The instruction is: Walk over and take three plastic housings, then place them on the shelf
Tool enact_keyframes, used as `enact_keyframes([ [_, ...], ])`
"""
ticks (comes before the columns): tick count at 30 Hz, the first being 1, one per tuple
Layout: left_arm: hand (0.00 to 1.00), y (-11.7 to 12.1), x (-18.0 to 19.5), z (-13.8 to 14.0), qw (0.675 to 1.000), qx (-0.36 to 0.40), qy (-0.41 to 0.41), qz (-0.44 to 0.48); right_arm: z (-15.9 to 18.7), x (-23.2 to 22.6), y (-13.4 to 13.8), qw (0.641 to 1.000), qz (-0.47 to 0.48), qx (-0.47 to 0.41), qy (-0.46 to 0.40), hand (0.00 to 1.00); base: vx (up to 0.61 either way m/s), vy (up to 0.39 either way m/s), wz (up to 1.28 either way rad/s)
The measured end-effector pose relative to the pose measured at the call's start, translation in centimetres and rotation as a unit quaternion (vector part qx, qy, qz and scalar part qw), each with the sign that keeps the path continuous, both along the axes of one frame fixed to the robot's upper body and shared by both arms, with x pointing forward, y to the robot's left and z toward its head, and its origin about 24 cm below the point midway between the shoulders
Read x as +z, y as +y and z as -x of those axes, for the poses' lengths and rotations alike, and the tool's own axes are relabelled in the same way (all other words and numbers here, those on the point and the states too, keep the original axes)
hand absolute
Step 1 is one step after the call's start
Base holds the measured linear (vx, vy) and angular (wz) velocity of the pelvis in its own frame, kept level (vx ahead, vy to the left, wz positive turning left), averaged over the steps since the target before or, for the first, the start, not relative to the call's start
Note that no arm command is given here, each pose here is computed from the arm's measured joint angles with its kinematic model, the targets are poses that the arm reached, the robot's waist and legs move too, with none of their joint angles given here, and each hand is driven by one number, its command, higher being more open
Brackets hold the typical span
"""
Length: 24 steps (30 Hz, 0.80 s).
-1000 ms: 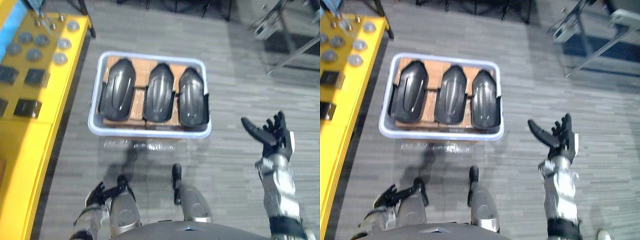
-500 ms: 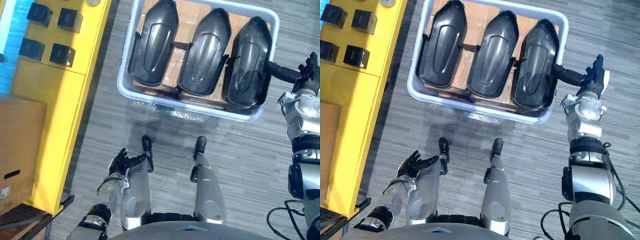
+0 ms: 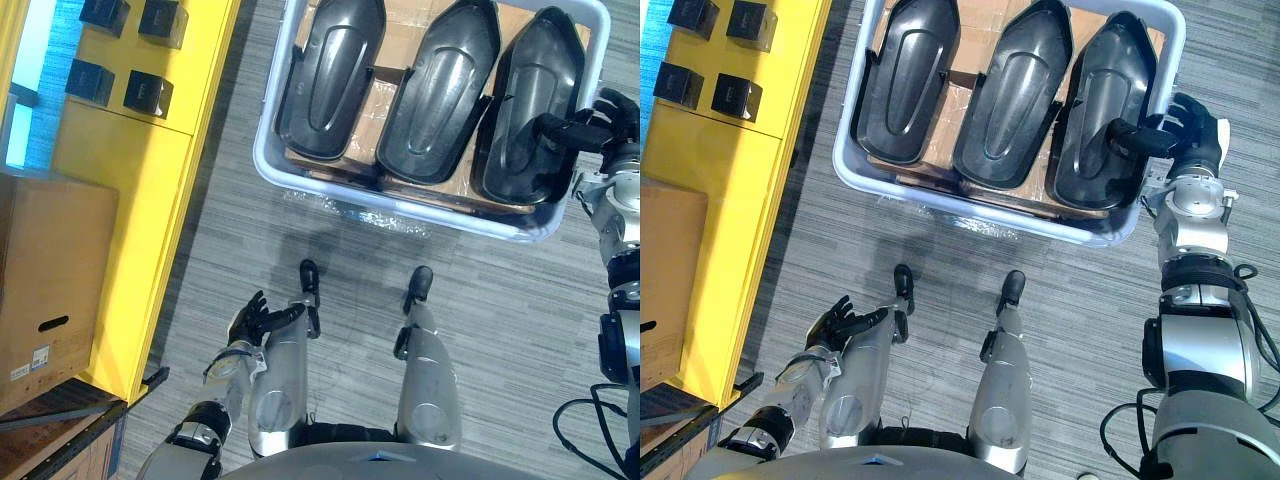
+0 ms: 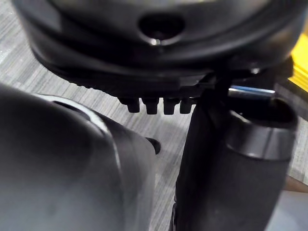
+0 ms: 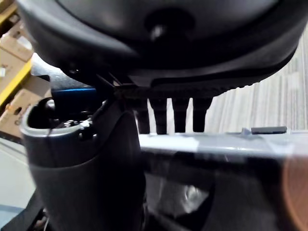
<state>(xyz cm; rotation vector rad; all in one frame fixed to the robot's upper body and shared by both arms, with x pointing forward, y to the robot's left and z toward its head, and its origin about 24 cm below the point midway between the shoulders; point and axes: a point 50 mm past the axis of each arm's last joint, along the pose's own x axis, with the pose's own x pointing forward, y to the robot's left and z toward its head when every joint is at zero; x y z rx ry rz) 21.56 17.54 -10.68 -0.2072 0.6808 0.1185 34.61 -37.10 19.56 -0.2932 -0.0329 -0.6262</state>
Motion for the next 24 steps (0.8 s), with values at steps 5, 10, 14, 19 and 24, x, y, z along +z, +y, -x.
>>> enact_keyframes([
  [5,1.0,-0.1,-0.1,0.0,1.0,0.005,0.003,0.003,0.3,-0.3,-0.5,0.999,0.033,-0.028,0.032,0.0,-0.03,-0.01,-0.01],
  [10,1.0,-0.3,-0.1,0.0,1.0,0.0,0.005,0.0,0.6,-0.8,-0.9,0.995,0.044,-0.074,0.048,0.0,-0.03,-0.017,0.02],
  [14,1.0,-0.3,-0.2,0.1,1.0,0.001,0.007,-0.001,0.9,-0.7,-1.3,0.991,0.051,-0.117,0.039,0.0,0.0,0.0,0.0],
  [19,1.0,-0.2,-0.3,0.5,1.0,0.015,0.002,0.016,1.3,-0.1,-1.5,0.986,0.071,-0.149,0.012,0.0,0.01,-0.01,-0.01],
  [24,1.0,-0.2,0.2,0.8,0.996,0.057,-0.021,0.062,1.9,3.6,-1.0,0.975,0.114,-0.166,-0.099,0.0,0.01,-0.001,0.02],
])
